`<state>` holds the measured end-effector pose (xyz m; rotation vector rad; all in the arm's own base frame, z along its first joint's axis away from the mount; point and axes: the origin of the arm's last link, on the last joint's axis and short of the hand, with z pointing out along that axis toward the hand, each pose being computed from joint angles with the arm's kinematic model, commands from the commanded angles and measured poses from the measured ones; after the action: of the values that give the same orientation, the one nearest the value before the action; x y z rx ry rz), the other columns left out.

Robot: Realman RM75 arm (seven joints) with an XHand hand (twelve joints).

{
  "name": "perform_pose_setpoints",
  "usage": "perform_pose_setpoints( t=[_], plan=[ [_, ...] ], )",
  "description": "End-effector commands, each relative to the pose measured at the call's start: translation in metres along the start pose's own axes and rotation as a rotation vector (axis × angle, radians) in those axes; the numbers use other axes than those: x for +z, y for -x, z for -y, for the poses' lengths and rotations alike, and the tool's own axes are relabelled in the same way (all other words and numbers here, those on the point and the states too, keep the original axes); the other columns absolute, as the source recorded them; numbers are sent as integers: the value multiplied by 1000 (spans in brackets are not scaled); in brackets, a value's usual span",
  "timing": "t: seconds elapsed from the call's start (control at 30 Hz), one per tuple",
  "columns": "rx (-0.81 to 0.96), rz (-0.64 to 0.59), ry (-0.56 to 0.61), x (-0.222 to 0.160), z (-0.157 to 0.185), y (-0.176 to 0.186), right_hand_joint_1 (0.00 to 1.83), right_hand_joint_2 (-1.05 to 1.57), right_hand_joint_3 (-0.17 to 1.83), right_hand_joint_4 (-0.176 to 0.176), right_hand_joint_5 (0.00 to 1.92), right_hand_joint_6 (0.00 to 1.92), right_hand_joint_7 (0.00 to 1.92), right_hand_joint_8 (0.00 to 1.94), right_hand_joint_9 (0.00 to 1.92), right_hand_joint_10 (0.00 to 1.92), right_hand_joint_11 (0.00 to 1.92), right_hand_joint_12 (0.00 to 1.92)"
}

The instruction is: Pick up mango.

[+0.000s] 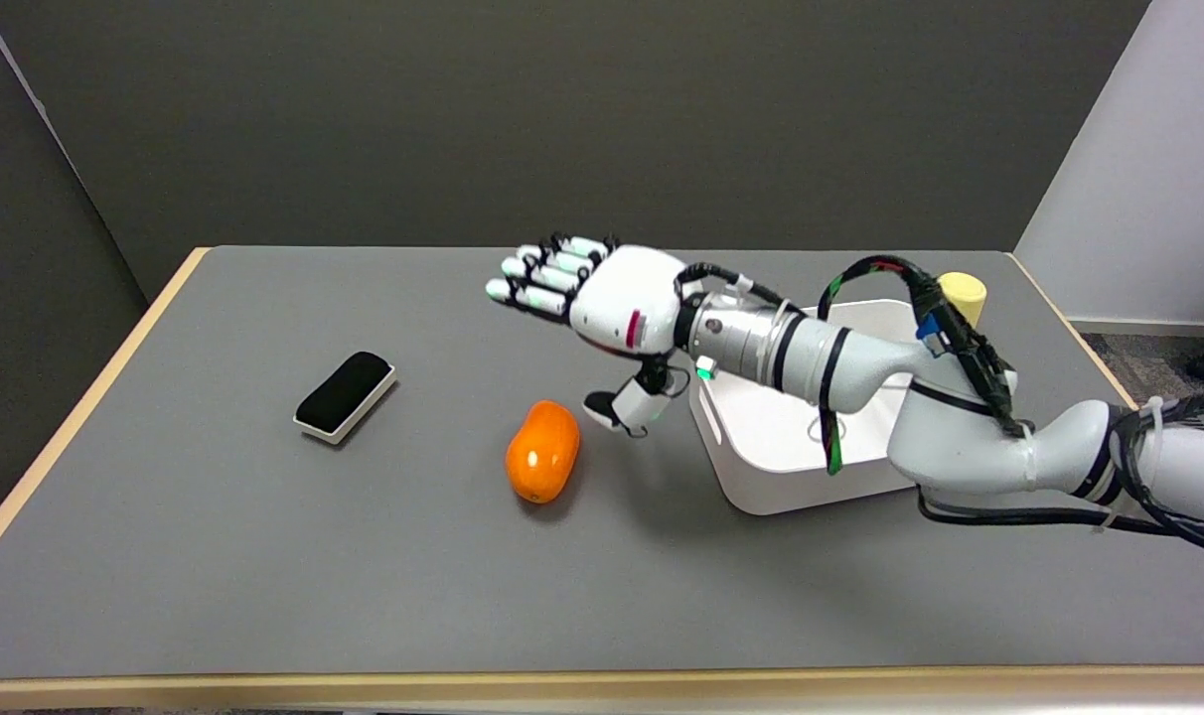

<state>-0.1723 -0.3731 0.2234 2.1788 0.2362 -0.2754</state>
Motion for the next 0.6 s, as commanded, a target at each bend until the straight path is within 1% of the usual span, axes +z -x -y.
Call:
perform_pose_setpoints(
  t=[0.03, 0.2, 0.6],
  plan=[
    [-25, 166, -64, -7, 30, 45, 832, 587, 967, 1, -1, 111, 10, 186, -1, 222, -1, 727],
    [-9, 178, -74, -5, 37, 52, 853, 592, 965, 1, -1, 141, 11, 205, -1, 265, -1, 785],
    [24, 162, -84, 4, 44, 58, 863, 589, 984, -12, -1, 89, 19, 182, -1, 316, -1, 830]
  ],
)
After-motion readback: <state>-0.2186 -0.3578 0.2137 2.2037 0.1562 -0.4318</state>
